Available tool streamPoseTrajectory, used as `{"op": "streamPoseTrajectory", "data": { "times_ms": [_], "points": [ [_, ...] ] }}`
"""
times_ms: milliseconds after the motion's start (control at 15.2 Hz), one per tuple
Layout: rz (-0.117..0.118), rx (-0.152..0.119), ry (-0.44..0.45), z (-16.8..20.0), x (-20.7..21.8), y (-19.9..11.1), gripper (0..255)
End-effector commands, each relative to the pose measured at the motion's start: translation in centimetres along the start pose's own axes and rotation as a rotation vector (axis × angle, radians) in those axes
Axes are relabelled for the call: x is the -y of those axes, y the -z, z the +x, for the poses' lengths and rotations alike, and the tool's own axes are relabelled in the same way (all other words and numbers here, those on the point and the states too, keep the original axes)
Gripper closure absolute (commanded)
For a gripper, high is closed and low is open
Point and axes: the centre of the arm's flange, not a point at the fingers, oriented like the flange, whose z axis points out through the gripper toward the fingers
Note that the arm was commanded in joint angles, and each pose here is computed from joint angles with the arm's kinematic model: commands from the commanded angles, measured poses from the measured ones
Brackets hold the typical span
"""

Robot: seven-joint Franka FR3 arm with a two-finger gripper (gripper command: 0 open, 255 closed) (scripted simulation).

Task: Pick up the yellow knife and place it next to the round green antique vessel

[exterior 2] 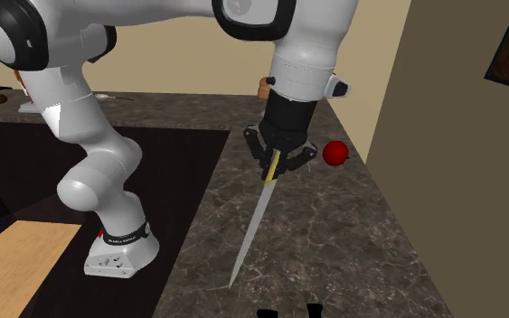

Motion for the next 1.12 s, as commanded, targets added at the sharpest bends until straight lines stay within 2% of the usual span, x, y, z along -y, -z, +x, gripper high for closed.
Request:
{"op": "streamPoseTrajectory", "data": {
  "times_ms": [0,1056],
  "points": [
    [0.000,0.000,0.000,-0.1,-0.2,-1.1,255],
    [0.000,0.000,0.000,-0.3,-1.9,-9.4,255]
  ]
}}
